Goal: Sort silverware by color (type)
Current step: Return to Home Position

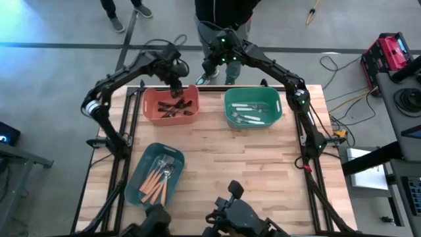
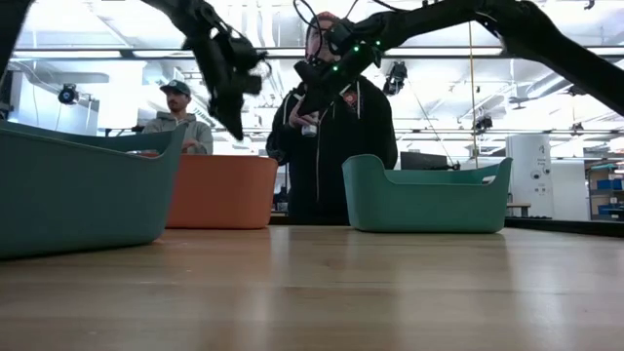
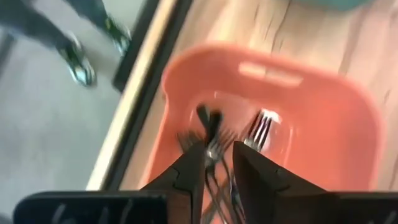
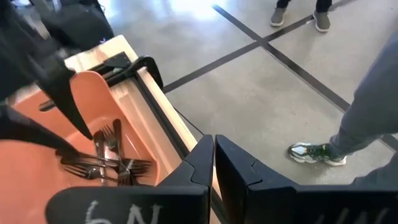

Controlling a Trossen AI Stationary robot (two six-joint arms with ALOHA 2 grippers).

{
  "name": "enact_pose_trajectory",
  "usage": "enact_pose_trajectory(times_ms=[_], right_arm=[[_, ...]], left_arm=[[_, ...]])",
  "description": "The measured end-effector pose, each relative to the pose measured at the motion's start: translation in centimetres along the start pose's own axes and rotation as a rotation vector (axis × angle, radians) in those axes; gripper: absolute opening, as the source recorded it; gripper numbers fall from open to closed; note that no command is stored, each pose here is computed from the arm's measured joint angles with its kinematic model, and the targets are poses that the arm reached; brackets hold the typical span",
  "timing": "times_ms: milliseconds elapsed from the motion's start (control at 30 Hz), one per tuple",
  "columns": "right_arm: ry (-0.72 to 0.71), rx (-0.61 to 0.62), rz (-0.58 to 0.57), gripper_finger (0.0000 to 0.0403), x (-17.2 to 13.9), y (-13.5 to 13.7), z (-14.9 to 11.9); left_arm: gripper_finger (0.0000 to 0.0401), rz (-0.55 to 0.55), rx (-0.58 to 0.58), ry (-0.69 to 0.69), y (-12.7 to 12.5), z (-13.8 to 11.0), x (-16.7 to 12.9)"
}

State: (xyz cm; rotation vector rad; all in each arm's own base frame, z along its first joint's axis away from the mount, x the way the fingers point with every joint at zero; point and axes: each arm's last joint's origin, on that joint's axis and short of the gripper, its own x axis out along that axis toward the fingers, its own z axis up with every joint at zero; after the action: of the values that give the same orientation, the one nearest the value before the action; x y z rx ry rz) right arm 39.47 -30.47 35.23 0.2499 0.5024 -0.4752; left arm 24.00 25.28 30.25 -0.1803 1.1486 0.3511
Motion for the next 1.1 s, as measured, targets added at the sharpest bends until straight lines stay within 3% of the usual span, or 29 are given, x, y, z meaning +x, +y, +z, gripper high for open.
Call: enact_pose_trajectory(times_ms=[333, 467, 833, 1100], right_arm=[[-0.042, -0.034, 0.016, 0.0009, -1.9, 0.9, 1.1], [-0.049, -0.04, 0.074, 0.0009, -2.3, 1.3, 1.3], [-0.064, -0.063, 0.117, 0.0009, -3.2, 2.5, 1.8], [-0.05, -0.047, 0.123, 0.0009, -3.4, 3.0, 1.8]], left_arm=[[0.0044, -0.035, 0.069, -0.409, -1.6, 0.1, -7.9], [0.0041, -0.036, 0.06, -0.5, -2.2, -0.5, -9.7], [0.0041, -0.047, -0.082, -0.586, -4.2, -4.8, -9.3], [0.0041, -0.092, -0.243, -0.543, -5.5, -8.4, -7.2]])
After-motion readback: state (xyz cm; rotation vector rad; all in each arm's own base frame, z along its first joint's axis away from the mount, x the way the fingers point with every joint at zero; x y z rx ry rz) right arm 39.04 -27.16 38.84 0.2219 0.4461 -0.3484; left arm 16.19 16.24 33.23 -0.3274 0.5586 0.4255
